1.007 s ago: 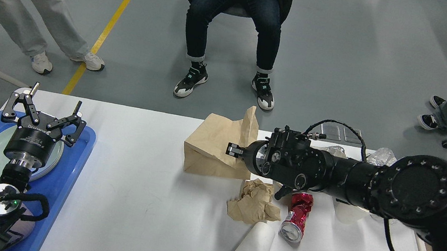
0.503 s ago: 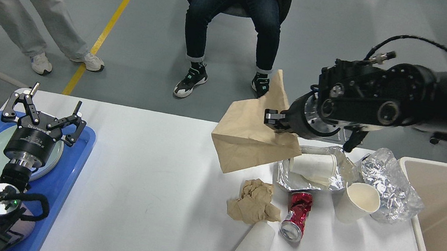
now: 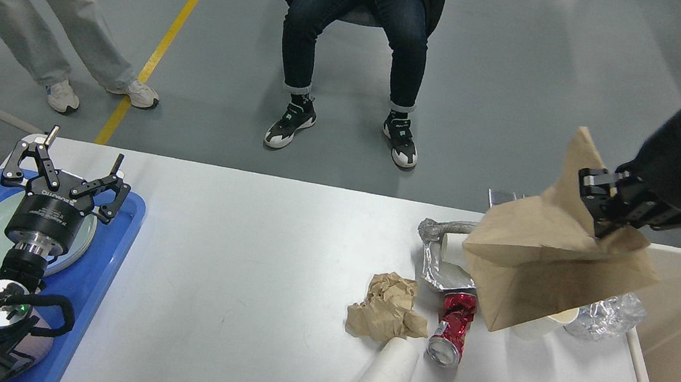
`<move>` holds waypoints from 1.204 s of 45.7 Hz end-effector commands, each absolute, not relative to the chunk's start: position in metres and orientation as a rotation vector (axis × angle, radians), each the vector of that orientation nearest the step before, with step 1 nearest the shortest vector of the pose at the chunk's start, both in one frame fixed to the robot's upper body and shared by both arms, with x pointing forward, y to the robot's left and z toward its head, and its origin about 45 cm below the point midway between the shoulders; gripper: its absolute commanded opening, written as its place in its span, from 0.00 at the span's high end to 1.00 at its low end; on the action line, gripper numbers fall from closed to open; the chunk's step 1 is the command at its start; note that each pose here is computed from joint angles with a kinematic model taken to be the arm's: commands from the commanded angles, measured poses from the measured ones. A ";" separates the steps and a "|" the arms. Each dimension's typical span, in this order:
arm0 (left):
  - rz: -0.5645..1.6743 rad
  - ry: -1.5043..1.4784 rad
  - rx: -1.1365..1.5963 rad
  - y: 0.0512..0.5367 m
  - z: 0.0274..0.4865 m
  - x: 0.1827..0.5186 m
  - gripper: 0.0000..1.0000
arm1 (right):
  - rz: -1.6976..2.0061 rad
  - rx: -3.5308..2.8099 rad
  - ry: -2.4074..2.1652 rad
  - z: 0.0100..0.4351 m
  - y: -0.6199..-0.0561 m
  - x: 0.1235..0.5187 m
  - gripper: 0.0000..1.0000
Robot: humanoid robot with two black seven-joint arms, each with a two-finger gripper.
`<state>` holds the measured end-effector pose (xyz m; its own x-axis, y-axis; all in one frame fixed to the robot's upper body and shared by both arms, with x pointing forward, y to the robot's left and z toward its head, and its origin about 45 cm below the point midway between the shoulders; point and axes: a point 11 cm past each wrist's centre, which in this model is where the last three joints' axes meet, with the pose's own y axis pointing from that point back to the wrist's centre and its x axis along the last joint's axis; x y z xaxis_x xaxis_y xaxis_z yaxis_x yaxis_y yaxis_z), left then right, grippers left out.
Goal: Tidy desktop
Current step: 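Lift the paper bag and carry it over the bin, then release the paper bag into the bin and raise the right gripper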
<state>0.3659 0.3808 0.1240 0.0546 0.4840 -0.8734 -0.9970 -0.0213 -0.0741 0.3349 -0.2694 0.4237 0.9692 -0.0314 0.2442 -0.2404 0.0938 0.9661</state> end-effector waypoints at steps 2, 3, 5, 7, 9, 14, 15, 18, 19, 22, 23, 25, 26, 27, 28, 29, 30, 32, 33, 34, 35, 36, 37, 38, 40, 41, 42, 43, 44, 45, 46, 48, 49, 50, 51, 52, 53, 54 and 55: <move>1.387 0.766 -0.888 0.381 0.124 0.366 0.04 | 0.083 1.439 -0.310 0.429 -0.307 0.329 1.00; 1.386 0.767 -0.886 0.381 0.124 0.366 0.04 | 0.079 1.436 -0.322 0.429 -0.311 0.330 1.00; 1.387 0.766 -0.888 0.381 0.124 0.366 0.04 | 0.063 1.439 -0.363 0.431 -0.324 0.330 1.00; 1.388 0.765 -0.889 0.381 0.124 0.366 0.04 | 0.040 1.438 -0.413 0.429 -0.342 0.329 1.00; 1.390 0.767 -0.887 0.382 0.123 0.365 0.04 | 0.013 1.431 -0.467 0.423 -0.363 0.328 1.00; 1.388 0.767 -0.887 0.381 0.123 0.365 0.04 | -0.085 1.438 -0.575 0.392 -0.418 0.317 1.00; 1.387 0.766 -0.887 0.381 0.124 0.366 0.04 | -0.109 1.437 -0.599 0.385 -0.433 0.314 1.00; 1.388 0.767 -0.887 0.381 0.123 0.365 0.04 | -0.139 1.404 -0.651 0.375 -0.466 0.309 1.00; 1.389 0.766 -0.888 0.381 0.124 0.365 0.04 | -0.150 1.388 -0.665 0.370 -0.479 0.308 1.00; 1.388 0.767 -0.887 0.381 0.123 0.365 0.04 | -0.198 1.330 -0.695 0.351 -0.515 0.302 1.00; 1.389 0.766 -0.888 0.381 0.124 0.365 0.04 | -0.208 1.310 -0.707 0.344 -0.526 0.300 1.00; 1.389 0.766 -0.888 0.381 0.124 0.365 0.04 | -0.221 1.275 -0.721 0.332 -0.545 0.299 1.00; 1.387 0.766 -0.887 0.381 0.124 0.366 0.04 | -0.220 1.256 -0.725 0.324 -0.552 0.299 1.00; 1.388 0.765 -0.889 0.381 0.124 0.366 0.04 | -0.223 1.241 -0.729 0.315 -0.559 0.298 1.00; 1.387 0.766 -0.888 0.381 0.124 0.366 0.04 | -0.226 1.229 -0.731 0.305 -0.565 0.297 1.00; 1.387 0.766 -0.888 0.381 0.124 0.366 0.04 | -0.226 1.226 -0.734 0.293 -0.568 0.297 1.00; 1.387 0.766 -0.888 0.381 0.124 0.366 0.04 | -0.223 1.224 -0.736 0.282 -0.570 0.297 1.00; 1.387 0.766 -0.888 0.381 0.124 0.366 0.04 | -0.216 1.215 -0.752 0.260 -0.575 0.296 1.00; 1.387 0.766 -0.888 0.381 0.124 0.366 0.04 | -0.207 1.209 -0.765 0.250 -0.578 0.295 1.00; 1.387 0.766 -0.888 0.381 0.124 0.366 0.04 | -0.195 1.201 -0.778 0.242 -0.580 0.296 1.00; 1.387 0.766 -0.888 0.381 0.124 0.366 0.04 | -0.180 1.190 -0.792 0.233 -0.584 0.296 1.00; 1.386 0.768 -0.888 0.380 0.124 0.366 0.04 | -0.172 1.176 -0.803 0.225 -0.588 0.294 1.00; 1.387 0.766 -0.888 0.381 0.124 0.366 0.04 | -0.162 1.159 -0.814 0.217 -0.594 0.292 1.00; 1.386 0.768 -0.888 0.380 0.124 0.366 0.04 | -0.155 1.146 -0.817 0.207 -0.597 0.289 1.00; 1.387 0.766 -0.888 0.381 0.124 0.366 0.04 | -0.150 1.119 -0.826 0.188 -0.605 0.281 1.00; 1.387 0.766 -0.888 0.381 0.124 0.366 0.04 | -0.142 1.109 -0.830 0.177 -0.607 0.278 1.00; 1.386 0.768 -0.888 0.380 0.124 0.366 0.04 | -0.135 1.101 -0.835 0.167 -0.608 0.277 1.00; 1.387 0.766 -0.888 0.381 0.124 0.366 0.04 | -0.131 1.090 -0.833 0.156 -0.607 0.274 1.00; 1.387 0.766 -0.888 0.381 0.124 0.366 0.04 | -0.125 1.073 -0.836 0.146 -0.608 0.271 1.00; 1.386 0.768 -0.888 0.380 0.124 0.366 0.04 | -0.123 1.054 -0.843 0.138 -0.610 0.267 1.00; 1.386 0.768 -0.888 0.380 0.124 0.366 0.04 | -0.122 1.033 -0.852 0.131 -0.613 0.262 1.00; 1.386 0.768 -0.888 0.380 0.124 0.366 0.04 | -0.105 0.977 -0.878 0.120 -0.622 0.253 1.00; 1.386 0.768 -0.887 0.380 0.124 0.366 0.04 | -0.092 0.964 -0.891 0.116 -0.623 0.254 1.00; 1.385 0.767 -0.889 0.380 0.124 0.366 0.04 | -0.080 0.958 -0.891 0.110 -0.621 0.254 1.00; 1.386 0.767 -0.886 0.381 0.124 0.366 0.04 | -0.063 0.959 -0.890 0.102 -0.616 0.256 1.00; 1.386 0.768 -0.888 0.380 0.124 0.366 0.04 | -0.053 0.960 -0.885 0.092 -0.611 0.255 1.00; 1.386 0.767 -0.886 0.381 0.124 0.366 0.04 | -0.046 0.958 -0.879 0.083 -0.607 0.251 1.00; 1.387 0.766 -0.888 0.381 0.124 0.366 0.04 | -0.042 0.952 -0.875 0.076 -0.606 0.246 1.00; 1.387 0.767 -0.889 0.381 0.124 0.366 0.04 | -0.039 0.944 -0.866 0.068 -0.605 0.240 1.00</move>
